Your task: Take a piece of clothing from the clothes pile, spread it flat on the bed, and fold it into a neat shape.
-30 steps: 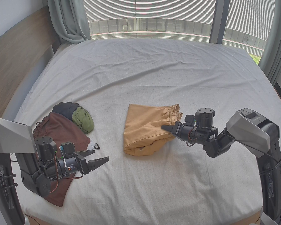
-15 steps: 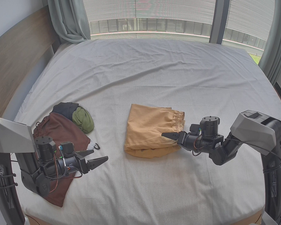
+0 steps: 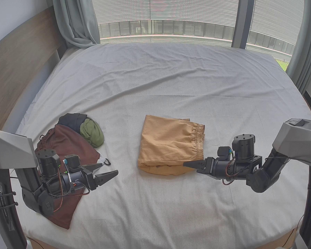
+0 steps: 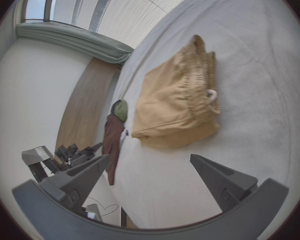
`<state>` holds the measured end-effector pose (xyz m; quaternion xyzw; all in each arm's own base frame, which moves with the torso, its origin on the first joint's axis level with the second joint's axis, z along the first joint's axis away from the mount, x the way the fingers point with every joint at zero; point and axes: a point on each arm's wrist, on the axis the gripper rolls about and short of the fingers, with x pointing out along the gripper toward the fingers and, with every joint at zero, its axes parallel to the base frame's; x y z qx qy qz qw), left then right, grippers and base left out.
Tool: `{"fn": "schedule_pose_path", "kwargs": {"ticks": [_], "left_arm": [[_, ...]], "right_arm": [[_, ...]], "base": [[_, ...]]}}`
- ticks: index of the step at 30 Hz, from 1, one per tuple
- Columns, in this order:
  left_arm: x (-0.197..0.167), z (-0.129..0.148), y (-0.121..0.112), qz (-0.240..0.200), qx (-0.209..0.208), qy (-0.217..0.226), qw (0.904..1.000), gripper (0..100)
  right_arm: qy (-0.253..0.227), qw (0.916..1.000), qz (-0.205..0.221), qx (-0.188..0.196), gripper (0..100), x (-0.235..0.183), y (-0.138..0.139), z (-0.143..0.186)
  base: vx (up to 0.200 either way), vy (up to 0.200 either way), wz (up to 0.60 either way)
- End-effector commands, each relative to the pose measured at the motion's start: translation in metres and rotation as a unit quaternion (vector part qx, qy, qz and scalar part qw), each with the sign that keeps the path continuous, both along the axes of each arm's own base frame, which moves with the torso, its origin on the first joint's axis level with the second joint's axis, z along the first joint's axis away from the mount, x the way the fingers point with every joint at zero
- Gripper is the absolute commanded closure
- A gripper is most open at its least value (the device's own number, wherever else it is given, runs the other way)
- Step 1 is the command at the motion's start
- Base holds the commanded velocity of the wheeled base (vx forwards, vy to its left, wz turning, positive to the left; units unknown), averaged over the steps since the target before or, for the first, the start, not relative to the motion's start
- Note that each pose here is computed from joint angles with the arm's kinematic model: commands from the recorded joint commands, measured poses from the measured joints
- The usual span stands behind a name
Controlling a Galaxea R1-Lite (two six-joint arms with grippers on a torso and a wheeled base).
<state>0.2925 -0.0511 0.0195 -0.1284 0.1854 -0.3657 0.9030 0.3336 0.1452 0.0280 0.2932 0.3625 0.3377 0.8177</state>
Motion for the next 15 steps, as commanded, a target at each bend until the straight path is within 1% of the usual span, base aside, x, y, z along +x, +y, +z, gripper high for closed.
{"fn": "schedule_pose_path", "kwargs": {"ticks": [1,3,5,7,9,10,12,15], "left_arm": [[-0.001,0.001,0.001,0.001,0.0,-0.002,1.0,0],[-0.001,0.001,0.001,0.001,0.0,-0.002,1.0,0],[0.0,0.001,0.001,0.001,0.0,-0.002,1.0,0],[0.0,0.001,0.001,0.001,0.0,-0.003,1.0,0],[0.0,0.002,0.001,0.001,-0.001,-0.004,1.0,0],[-0.001,0.002,0.001,0.001,0.0,-0.003,1.0,0],[-0.002,0.002,0.001,0.0,0.001,-0.003,1.0,0],[-0.004,0.004,0.001,0.0,0.001,-0.004,1.0,0]], "right_arm": [[-0.056,0.9975,0.031,0.031,0,-0.011,0.015,0.051],[-0.064,0.9967,0.03,0.039,0,-0.006,0.018,0.058],[-0.083,0.9945,0.024,0.058,0,0.007,0.023,0.071],[-0.087,0.9936,0.018,0.07,0,0.02,0.027,0.073],[-0.088,0.9934,0.017,0.072,0,0.022,0.028,0.073],[-0.089,0.9928,0.012,0.08,0,0.043,0.034,0.066],[-0.08,0.9939,0.005,0.075,0,0.057,0.035,0.052],[-0.055,0.9965,-0.001,0.063,0,0.068,0.038,0.03]], "base": [[0.0,0.0,0.0],[0.0,0.0,0.0],[0.0,0.0,0.0],[0.0,0.0,0.0],[0.0,0.0,0.0],[0.0,0.0,0.0],[0.0,0.0,0.0],[0.0,0.0,0.0]]}}
